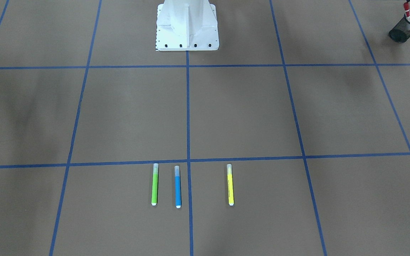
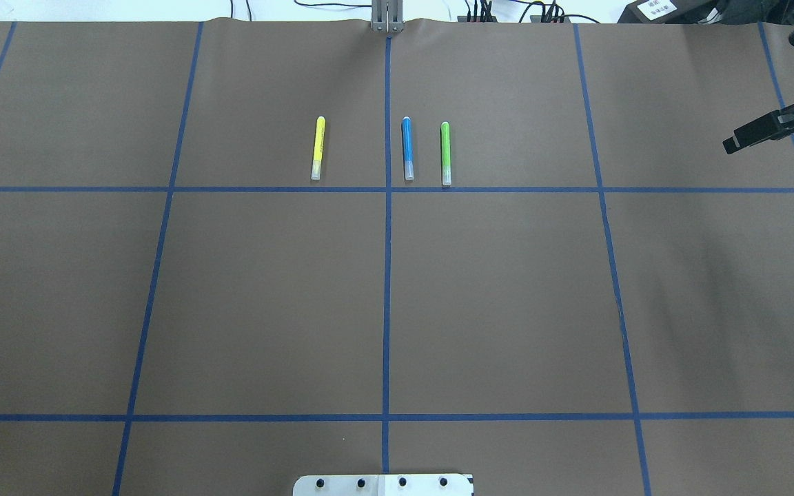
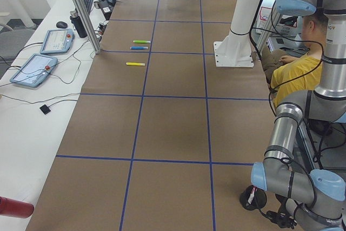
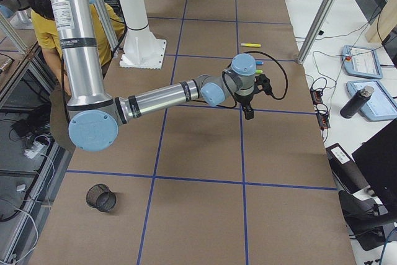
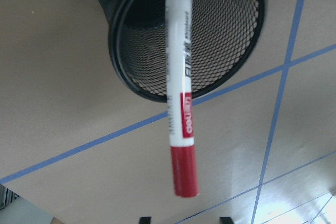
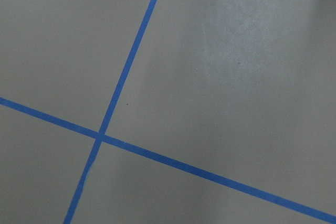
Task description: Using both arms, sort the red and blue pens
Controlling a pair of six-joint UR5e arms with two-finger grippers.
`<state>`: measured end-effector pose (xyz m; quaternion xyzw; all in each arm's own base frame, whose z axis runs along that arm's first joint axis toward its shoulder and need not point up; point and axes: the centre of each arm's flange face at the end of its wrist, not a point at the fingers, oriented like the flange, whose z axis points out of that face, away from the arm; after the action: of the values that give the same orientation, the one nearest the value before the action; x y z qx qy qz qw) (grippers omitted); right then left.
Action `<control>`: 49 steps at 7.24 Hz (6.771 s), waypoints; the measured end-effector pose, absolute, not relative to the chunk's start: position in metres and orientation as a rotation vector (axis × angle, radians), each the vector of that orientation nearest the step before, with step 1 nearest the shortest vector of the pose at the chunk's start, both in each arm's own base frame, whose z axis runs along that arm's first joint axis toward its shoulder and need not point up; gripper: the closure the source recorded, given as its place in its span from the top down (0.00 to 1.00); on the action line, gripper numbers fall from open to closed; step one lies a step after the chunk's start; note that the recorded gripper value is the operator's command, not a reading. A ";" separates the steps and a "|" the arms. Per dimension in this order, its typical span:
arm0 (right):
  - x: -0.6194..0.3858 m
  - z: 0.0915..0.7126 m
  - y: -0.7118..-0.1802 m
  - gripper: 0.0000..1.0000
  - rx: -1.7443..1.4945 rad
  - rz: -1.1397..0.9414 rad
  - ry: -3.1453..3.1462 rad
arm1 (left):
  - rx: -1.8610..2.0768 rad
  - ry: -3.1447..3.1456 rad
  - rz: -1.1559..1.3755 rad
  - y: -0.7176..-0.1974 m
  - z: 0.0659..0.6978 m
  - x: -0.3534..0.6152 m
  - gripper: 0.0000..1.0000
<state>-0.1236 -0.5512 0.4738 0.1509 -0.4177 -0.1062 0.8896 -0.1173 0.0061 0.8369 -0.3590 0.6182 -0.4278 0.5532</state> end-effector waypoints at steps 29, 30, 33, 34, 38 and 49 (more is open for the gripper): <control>-0.545 0.210 -0.621 0.97 0.178 0.156 -0.857 | 0.021 0.756 -0.097 -0.443 0.586 -0.096 1.00; -0.571 0.201 -0.617 0.89 0.166 0.180 -0.841 | 0.021 0.756 -0.097 -0.443 0.587 -0.096 1.00; -0.604 0.214 -0.608 0.61 0.171 0.199 -0.783 | 0.020 0.756 -0.095 -0.442 0.588 -0.096 1.00; -0.607 0.218 -0.607 0.58 0.172 0.193 -0.773 | 0.020 0.756 -0.095 -0.442 0.588 -0.096 1.00; -0.611 0.226 -0.608 0.48 0.175 0.175 -0.760 | 0.024 0.756 -0.093 -0.443 0.586 -0.096 1.00; -0.622 0.235 -0.601 0.33 0.168 0.146 -0.745 | 0.025 0.756 -0.092 -0.443 0.586 -0.096 1.00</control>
<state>-0.6219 -0.6009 0.2352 0.0818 -0.3631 0.0713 0.9254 -0.0958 -0.4431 0.5860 0.0121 0.3687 -0.0449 0.9284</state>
